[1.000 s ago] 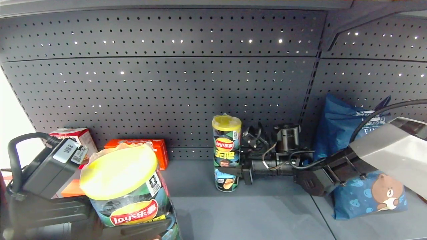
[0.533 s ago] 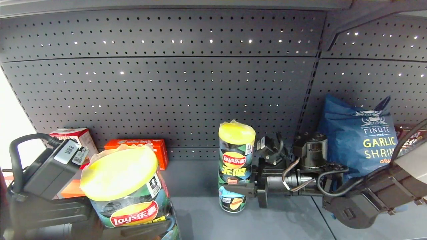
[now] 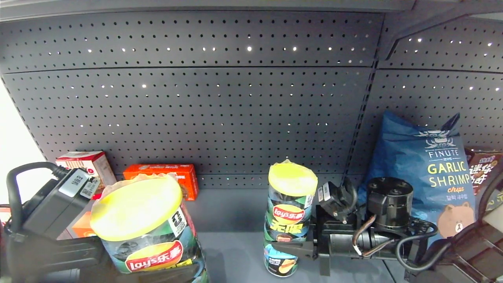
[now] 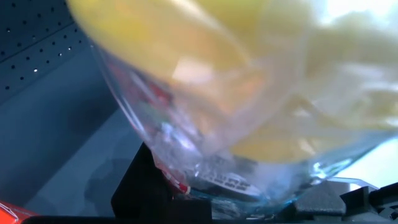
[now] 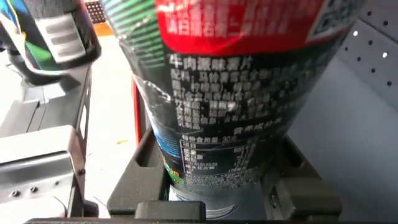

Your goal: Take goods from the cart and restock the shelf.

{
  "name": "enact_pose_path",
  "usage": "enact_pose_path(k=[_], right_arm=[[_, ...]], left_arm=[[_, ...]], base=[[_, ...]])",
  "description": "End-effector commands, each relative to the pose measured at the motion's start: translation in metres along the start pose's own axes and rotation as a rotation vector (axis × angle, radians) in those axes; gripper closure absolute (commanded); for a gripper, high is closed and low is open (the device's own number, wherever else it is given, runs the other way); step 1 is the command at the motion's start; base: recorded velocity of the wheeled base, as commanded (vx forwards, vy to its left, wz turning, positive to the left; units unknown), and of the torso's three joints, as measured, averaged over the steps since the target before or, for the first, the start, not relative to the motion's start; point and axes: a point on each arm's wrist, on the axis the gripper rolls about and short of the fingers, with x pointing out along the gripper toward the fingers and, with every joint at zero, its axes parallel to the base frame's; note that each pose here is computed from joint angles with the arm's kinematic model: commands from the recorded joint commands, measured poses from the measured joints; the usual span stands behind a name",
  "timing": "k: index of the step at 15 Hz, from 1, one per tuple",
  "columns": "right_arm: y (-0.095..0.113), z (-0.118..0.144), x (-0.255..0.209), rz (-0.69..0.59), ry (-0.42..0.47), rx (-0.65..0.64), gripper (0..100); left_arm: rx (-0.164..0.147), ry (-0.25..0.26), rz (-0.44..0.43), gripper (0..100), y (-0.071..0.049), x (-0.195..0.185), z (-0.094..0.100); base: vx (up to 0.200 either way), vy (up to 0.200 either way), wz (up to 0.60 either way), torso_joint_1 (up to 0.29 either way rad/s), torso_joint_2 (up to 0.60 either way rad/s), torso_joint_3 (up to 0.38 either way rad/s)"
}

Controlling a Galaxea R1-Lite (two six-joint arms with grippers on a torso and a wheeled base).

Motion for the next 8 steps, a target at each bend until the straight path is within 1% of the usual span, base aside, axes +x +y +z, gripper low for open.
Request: enact_pose_path(k=[1, 8], right_arm=[[0.0015, -0.0099, 0.0006, 0.005, 0.022, 0.019, 100], [-0.0026, -0.0196, 0.0067, 0.007, 0.039, 0.035, 100]], left_arm=[[0.004, -0.009, 0.0, 100, -0.0002, -0.0001, 0.0026], [0.005, -0.01, 0.001, 100, 0.0004, 0.0003, 0.0033]], base=[[0.0, 0.0, 0.0, 0.0, 0.0, 0.0], [0.0, 0.0, 0.0, 0.0, 0.0, 0.0]])
